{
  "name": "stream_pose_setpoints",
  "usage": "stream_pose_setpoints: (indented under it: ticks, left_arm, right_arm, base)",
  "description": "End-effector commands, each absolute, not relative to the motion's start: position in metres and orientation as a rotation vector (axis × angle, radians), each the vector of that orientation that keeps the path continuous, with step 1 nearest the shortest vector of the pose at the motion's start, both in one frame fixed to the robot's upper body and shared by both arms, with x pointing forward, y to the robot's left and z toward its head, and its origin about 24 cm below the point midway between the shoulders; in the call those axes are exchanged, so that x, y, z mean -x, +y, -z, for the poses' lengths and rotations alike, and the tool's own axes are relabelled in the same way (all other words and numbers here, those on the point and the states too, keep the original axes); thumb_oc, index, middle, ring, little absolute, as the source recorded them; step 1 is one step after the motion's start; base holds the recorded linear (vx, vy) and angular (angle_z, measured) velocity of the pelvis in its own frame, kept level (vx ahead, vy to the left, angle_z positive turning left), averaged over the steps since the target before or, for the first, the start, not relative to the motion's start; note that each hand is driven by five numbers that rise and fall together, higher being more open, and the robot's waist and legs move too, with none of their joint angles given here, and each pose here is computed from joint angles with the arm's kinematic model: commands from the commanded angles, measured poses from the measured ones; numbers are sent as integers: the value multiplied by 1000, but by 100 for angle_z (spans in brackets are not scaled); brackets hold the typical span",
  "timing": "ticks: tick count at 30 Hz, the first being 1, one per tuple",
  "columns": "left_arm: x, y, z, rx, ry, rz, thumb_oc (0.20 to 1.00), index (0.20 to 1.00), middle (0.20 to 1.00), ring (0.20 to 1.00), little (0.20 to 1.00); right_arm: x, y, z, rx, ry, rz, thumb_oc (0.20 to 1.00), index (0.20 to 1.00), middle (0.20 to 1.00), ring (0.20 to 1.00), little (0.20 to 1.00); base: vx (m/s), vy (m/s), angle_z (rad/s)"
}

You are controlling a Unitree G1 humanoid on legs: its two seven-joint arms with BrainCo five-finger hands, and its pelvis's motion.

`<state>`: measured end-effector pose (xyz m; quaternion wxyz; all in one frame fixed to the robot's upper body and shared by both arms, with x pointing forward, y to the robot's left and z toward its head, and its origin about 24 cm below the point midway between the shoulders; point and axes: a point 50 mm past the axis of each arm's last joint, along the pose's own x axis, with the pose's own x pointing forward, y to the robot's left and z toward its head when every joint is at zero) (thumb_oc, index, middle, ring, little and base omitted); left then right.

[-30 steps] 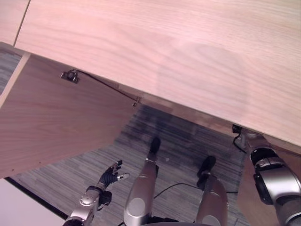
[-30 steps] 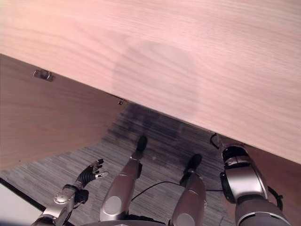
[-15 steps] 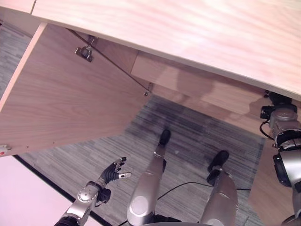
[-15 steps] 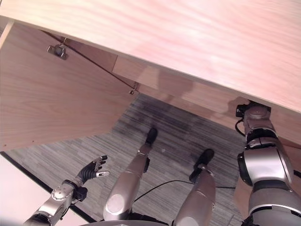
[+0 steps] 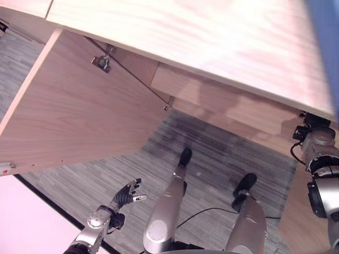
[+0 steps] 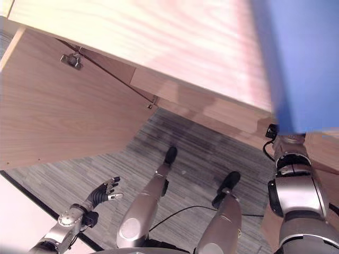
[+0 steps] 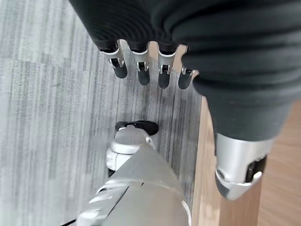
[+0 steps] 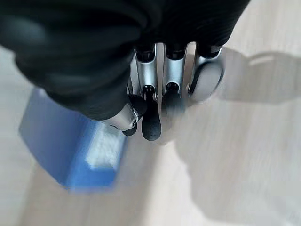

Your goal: Put the empty folder in the office cabinet

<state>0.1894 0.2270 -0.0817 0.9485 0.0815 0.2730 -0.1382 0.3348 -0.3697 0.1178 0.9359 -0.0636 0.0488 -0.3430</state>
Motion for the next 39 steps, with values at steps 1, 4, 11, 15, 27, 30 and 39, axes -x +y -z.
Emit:
stream_pose_setpoints:
  ticks: [1,4,11,15,27,30,39]
  left_arm:
    - [-174,248,90,-168,621,193,1000,1000,1000,1000,1000]
    - [-168,247,96,-122,637,140,1000,1000,1000,1000,1000]
    - [-140,263,110,-78,734,23,1000,1000,1000,1000,1000]
    - [-135,268,112,-98,757,0,1000,1000,1000,1000,1000]
    - [-126,274,121,-86,816,-91,1000,1000,1000,1000,1000]
    - [-124,277,122,-80,831,-118,1000,1000,1000,1000,1000]
    - [-92,279,137,2,939,-235,1000,1000,1000,1000,1000]
  right_arm:
    - [-341,-363,-142,67,-85,673,200,200,200,200,200]
    - [-332,-328,-89,34,-21,556,200,200,200,200,200]
    - [-250,-268,23,14,229,329,200,200,200,200,200]
    - [-224,-247,47,61,332,195,200,200,200,200,200]
    - [-189,-195,95,70,580,-23,1000,1000,1000,1000,1000]
    - [-187,-193,102,70,626,-29,1000,1000,1000,1000,1000]
    - [-175,-206,117,125,733,3,1000,1000,1000,1000,1000]
  base:
    - [13,42,-13]
    - [32,50,-10]
    - [110,68,-8]
    - [101,97,-7]
    - [17,149,-28]
    - [-156,195,-68]
    - [-167,-5,-28]
